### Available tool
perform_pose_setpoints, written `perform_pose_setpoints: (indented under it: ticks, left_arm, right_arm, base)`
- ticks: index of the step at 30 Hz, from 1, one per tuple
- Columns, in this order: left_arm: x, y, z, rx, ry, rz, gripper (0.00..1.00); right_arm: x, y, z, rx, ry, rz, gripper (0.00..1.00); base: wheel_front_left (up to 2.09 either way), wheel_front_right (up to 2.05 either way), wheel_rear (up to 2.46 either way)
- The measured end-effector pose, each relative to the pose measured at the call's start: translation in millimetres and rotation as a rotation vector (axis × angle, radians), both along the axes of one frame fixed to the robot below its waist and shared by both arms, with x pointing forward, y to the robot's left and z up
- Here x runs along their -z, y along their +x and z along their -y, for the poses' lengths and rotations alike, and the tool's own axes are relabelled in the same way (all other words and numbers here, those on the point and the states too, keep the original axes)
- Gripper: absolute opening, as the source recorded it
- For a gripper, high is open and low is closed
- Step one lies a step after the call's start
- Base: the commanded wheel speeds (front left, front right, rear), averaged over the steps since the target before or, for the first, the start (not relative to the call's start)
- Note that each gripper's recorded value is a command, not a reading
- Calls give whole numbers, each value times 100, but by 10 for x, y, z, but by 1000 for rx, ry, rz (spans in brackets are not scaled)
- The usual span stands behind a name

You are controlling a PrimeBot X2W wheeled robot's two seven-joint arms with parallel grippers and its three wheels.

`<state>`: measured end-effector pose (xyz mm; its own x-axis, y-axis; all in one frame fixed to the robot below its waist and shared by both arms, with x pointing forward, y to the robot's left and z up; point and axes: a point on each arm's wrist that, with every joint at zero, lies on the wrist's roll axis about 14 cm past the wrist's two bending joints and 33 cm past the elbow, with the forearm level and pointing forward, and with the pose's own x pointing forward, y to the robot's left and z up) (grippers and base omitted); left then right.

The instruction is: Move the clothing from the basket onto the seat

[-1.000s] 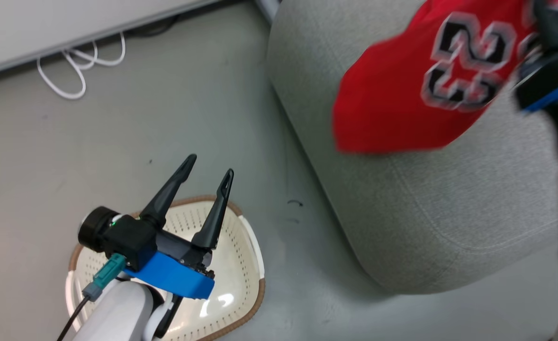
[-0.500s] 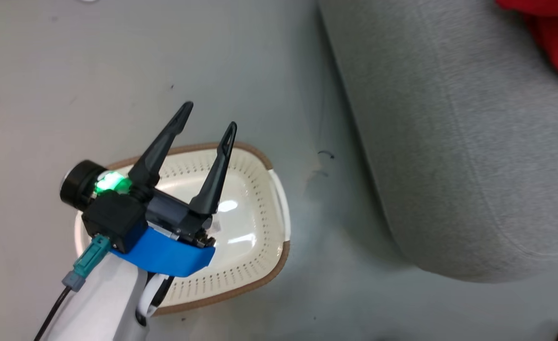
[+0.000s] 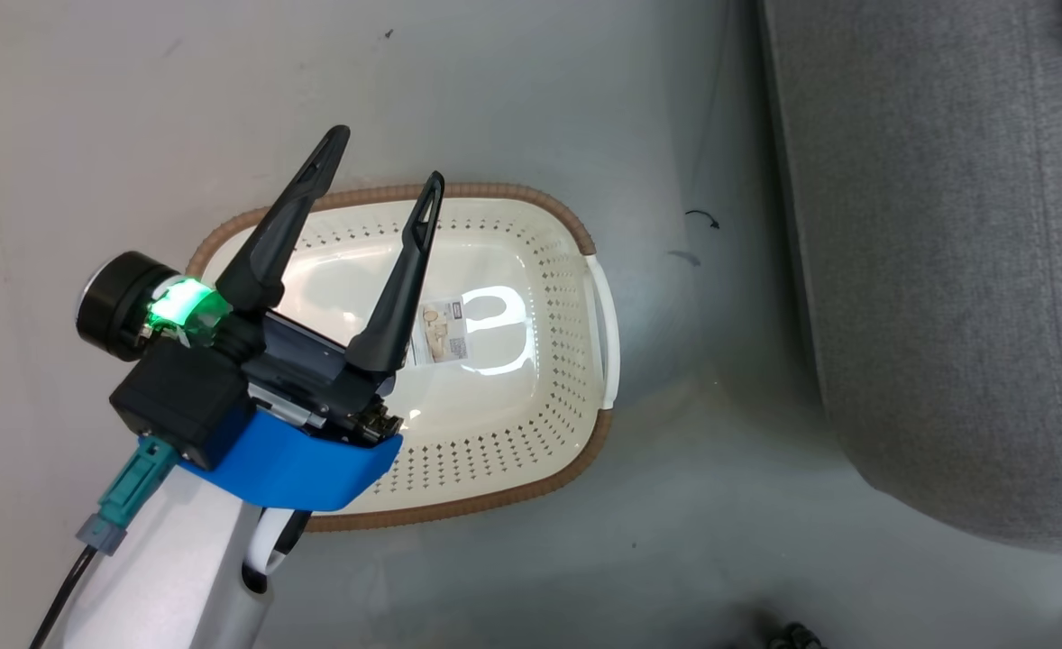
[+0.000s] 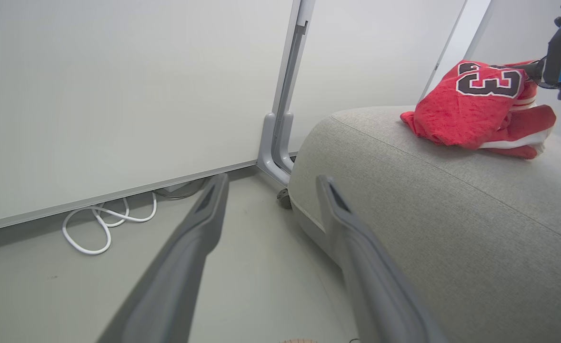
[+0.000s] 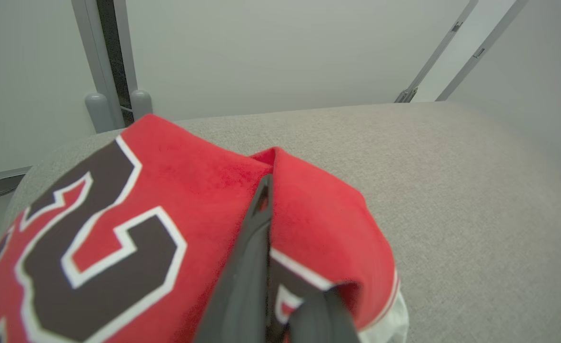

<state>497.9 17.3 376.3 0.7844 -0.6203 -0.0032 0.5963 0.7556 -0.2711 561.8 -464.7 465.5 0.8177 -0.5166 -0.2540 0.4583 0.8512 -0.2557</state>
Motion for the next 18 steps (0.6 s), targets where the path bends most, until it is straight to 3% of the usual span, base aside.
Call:
perform_pose_setpoints:
  ticks: [4, 5, 6, 7, 18]
  left_arm:
    - [57, -2, -16, -1, 9, -8, 100]
    - [55, -1, -13, 0, 9, -7, 100]
    - [49, 0, -8, 1, 9, -6, 100]
    - [40, 0, -2, 3, 9, -4, 100]
    - [-293, -82, 98, 7, -16, 21, 100]
  right_arm:
    - [317, -83, 6, 18, 24, -64, 0]
    - [344, -99, 3, 19, 26, -66, 6]
    - [358, -109, -4, 16, 24, -69, 60]
    - [365, -118, -11, 15, 26, -67, 100]
    - [247, -334, -280, -50, 69, -28, 100]
  base:
    - [0, 0, 0]
    - [0, 0, 0]
    - [0, 0, 0]
    - [0, 0, 0]
    - [0, 0, 0]
